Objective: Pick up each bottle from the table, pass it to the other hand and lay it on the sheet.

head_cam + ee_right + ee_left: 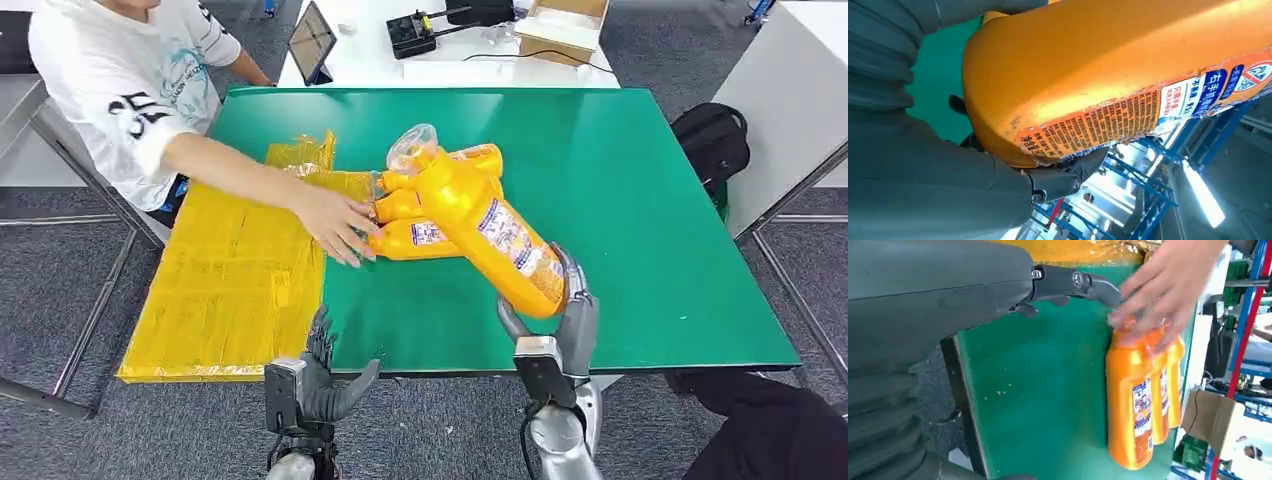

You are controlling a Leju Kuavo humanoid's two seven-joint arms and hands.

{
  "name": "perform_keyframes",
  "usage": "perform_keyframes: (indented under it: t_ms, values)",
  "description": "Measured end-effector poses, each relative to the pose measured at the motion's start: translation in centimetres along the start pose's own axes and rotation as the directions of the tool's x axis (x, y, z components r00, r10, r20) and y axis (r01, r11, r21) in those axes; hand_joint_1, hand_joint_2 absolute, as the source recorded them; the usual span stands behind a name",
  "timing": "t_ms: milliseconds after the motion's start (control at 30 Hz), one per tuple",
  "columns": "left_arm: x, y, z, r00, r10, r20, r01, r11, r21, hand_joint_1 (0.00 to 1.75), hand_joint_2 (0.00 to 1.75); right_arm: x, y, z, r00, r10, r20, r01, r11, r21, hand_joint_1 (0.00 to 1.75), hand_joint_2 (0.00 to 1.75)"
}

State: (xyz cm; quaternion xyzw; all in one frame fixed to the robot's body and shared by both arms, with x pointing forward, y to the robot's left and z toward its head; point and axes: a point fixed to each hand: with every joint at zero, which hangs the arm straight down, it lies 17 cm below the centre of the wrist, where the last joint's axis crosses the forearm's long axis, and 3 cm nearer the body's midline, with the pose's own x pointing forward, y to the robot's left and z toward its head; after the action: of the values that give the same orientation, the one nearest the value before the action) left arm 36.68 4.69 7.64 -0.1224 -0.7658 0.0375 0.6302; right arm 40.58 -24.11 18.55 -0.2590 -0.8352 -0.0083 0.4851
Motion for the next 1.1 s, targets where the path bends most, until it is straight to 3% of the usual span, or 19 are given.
perform_keyframes:
  t_ms: [133,300,667,933,1100]
  values:
    - [1.0,-1.8,0.2,0.983,0.181,-0.004,-0.181,0.98,-0.085,0.0,1.75,1.5,1.3,0.9,0.999,-0.017,0.051,0.014,0.999,0.043,1.75,1.75]
    - [4.8,-3.2,-0.2,0.941,0.335,0.042,-0.322,0.929,-0.183,0.0,1.75,2.3,4.0,2.7,0.995,-0.096,0.04,0.092,0.99,0.108,1.75,1.75]
    - [8.7,-2.9,-0.7,0.91,0.395,0.128,-0.362,0.905,-0.225,0.0,1.75,1.5,7.8,5.7,0.988,-0.145,-0.046,0.151,0.97,0.189,1.75,1.75]
    - [9.5,-2.7,-0.8,0.887,0.444,0.13,-0.407,0.883,-0.235,0.0,1.75,0.2,8.9,7.4,0.977,-0.175,-0.123,0.195,0.964,0.179,1.75,1.75]
    - [9.5,-2.6,-0.8,0.884,0.449,0.13,-0.413,0.88,-0.233,0.0,1.75,-0.3,11.5,9.6,0.977,-0.157,-0.143,0.193,0.938,0.286,1.75,1.75]
